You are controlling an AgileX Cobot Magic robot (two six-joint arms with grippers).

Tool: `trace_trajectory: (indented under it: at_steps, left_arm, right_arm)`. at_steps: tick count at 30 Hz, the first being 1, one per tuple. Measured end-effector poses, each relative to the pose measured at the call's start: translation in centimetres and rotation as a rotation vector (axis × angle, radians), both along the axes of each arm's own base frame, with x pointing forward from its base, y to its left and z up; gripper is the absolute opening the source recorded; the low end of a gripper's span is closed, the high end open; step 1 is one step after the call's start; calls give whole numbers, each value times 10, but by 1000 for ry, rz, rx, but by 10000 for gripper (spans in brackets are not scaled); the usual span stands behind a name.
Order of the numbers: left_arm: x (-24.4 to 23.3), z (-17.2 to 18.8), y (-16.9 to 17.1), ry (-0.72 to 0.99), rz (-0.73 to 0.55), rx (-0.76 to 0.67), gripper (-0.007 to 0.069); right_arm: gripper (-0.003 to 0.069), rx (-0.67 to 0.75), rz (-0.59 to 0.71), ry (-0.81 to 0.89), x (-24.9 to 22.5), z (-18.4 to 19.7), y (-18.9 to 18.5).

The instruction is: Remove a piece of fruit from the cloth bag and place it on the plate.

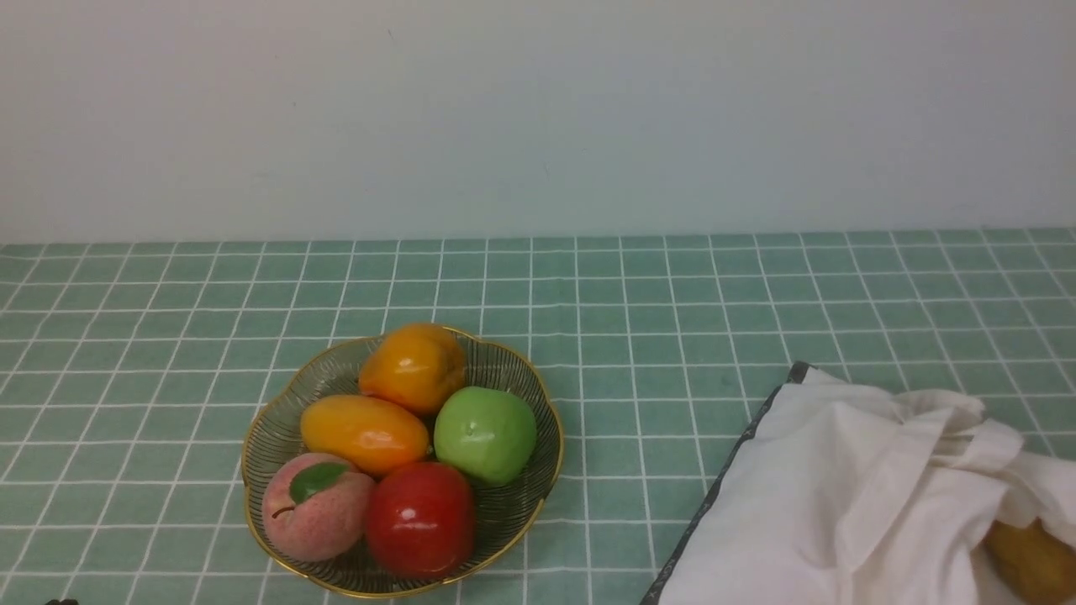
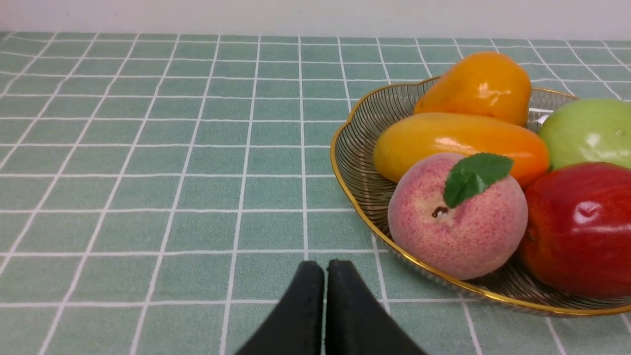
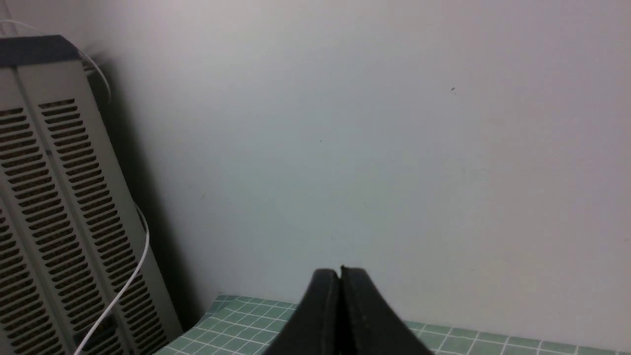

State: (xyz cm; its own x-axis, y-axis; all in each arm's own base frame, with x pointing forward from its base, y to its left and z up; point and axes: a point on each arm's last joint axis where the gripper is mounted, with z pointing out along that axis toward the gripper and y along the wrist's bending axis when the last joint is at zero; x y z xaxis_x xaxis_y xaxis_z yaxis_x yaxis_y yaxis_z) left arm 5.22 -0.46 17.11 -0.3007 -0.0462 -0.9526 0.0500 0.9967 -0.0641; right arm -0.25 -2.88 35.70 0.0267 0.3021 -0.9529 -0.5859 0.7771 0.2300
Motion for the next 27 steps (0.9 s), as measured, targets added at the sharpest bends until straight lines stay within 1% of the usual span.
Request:
trace_trajectory:
  at_steps: [4,5,6,10,13,20,22,24,25,26,27]
  left_arm:
    - [0,0,0,0,0,0,-8]
    - [0,0,0,0,0,0,-8]
    - [0,0,0,0,0,0,-8]
    - [0,0,0,0,0,0,-8]
    - [0,0,0,0,0,0,-8]
    - [0,0,0,0,0,0,-8]
    - [0,0,0,0,0,0,-8]
    - [0,0,0,0,0,0,-8]
    - [0,0,0,0,0,0,-8]
    - [0,0,0,0,0,0,-8]
    - [0,0,0,0,0,0,-8]
  right_arm:
    - [-14,-8,30,-16,1,-3,5]
    - [-14,-25,61,-33,3,-7,9]
    - [-14,-32,44,-33,4,-9,11]
    - [-14,-101,101,-106,11,-29,29]
    - [-14,-124,146,-150,16,-45,41]
    - [-14,-132,172,-144,26,-75,54]
    - [-14,-156,156,-122,30,-87,57]
    - [-14,-175,110,-99,33,-96,58]
    - [-14,-191,61,-79,36,-103,57]
    - [-14,-207,-45,-49,39,-111,57]
    - [-14,-214,6,-47,40,-114,57]
